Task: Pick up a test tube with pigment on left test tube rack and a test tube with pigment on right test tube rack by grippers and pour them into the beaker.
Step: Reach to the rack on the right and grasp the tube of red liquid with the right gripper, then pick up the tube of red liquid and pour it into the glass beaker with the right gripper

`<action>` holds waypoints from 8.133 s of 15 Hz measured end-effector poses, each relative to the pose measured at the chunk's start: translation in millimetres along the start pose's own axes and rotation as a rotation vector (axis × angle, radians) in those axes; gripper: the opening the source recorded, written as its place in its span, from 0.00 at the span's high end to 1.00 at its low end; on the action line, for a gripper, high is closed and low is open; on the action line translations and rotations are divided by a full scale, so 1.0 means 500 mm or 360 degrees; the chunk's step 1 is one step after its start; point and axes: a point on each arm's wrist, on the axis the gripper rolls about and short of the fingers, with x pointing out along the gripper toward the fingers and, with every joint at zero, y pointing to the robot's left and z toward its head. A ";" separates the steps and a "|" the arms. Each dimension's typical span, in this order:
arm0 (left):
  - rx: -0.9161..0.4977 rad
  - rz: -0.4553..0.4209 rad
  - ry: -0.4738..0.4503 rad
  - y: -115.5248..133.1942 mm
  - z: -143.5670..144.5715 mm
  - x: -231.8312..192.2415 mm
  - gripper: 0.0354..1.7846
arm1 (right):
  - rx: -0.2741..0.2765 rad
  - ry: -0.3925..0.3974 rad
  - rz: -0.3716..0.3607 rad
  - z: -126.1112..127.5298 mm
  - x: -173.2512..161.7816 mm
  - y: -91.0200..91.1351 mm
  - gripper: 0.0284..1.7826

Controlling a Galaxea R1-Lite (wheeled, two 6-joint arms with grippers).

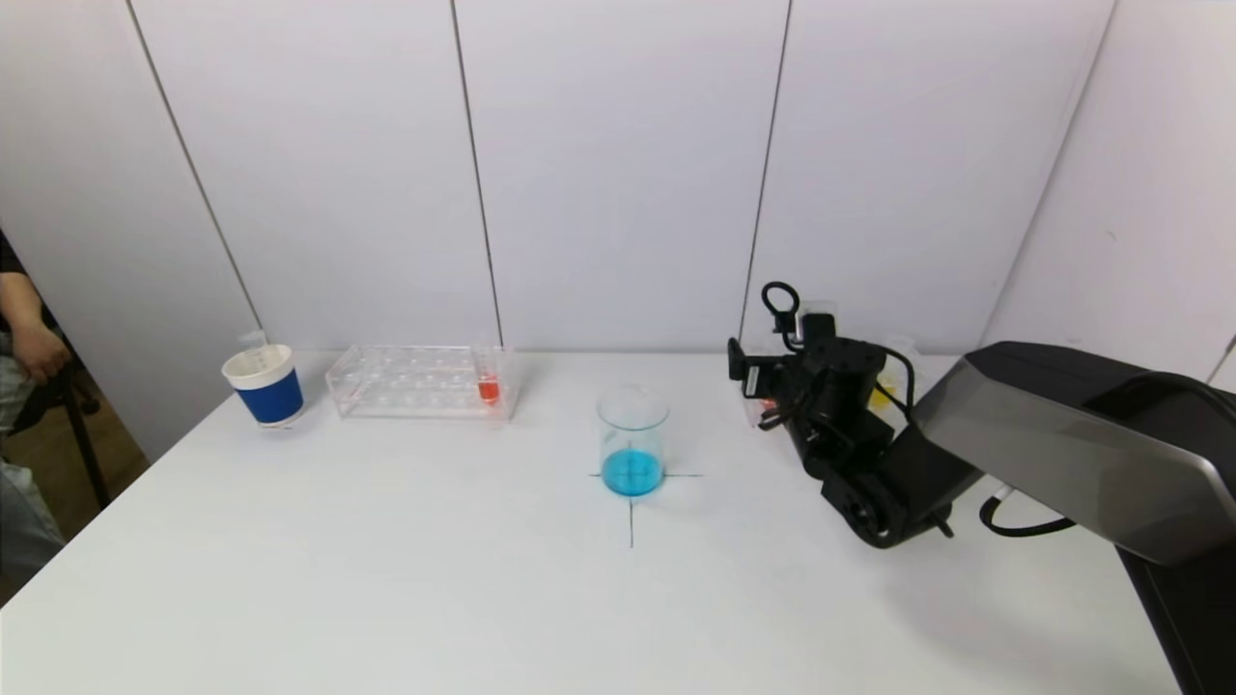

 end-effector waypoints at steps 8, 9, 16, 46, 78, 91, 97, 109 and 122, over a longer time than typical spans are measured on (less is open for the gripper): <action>0.0001 0.0000 0.0000 0.000 0.000 0.000 0.01 | 0.0003 -0.0007 -0.0016 0.001 0.006 -0.009 0.01; 0.0001 0.0000 0.0000 0.000 0.000 0.000 0.01 | 0.0002 -0.0007 -0.0016 0.001 0.007 -0.009 0.01; 0.0001 0.0000 0.0000 0.000 0.000 0.000 0.01 | 0.0001 -0.0012 -0.0011 -0.002 0.012 -0.007 0.01; 0.0001 0.0000 0.0000 0.000 0.000 0.000 0.01 | -0.0006 0.0003 -0.0016 -0.008 0.014 -0.009 0.75; 0.0000 0.0001 0.0000 0.000 0.000 0.000 0.01 | -0.0128 -0.0050 0.0153 0.373 -0.070 0.009 0.75; 0.0001 0.0001 0.0000 0.000 0.000 0.000 0.01 | -0.0773 -0.0278 0.0688 0.437 -0.049 0.039 0.75; 0.0001 -0.0001 0.0000 0.000 0.000 0.000 0.01 | -0.0995 -0.0405 0.1084 0.390 -0.031 0.067 0.75; 0.0001 -0.0001 0.0000 0.000 0.000 0.000 0.01 | -0.1401 -0.0964 0.1460 0.269 0.023 0.078 0.75; 0.0001 0.0000 0.0000 0.000 0.000 0.000 0.01 | -0.1776 -0.1282 0.1501 0.158 0.040 0.086 0.75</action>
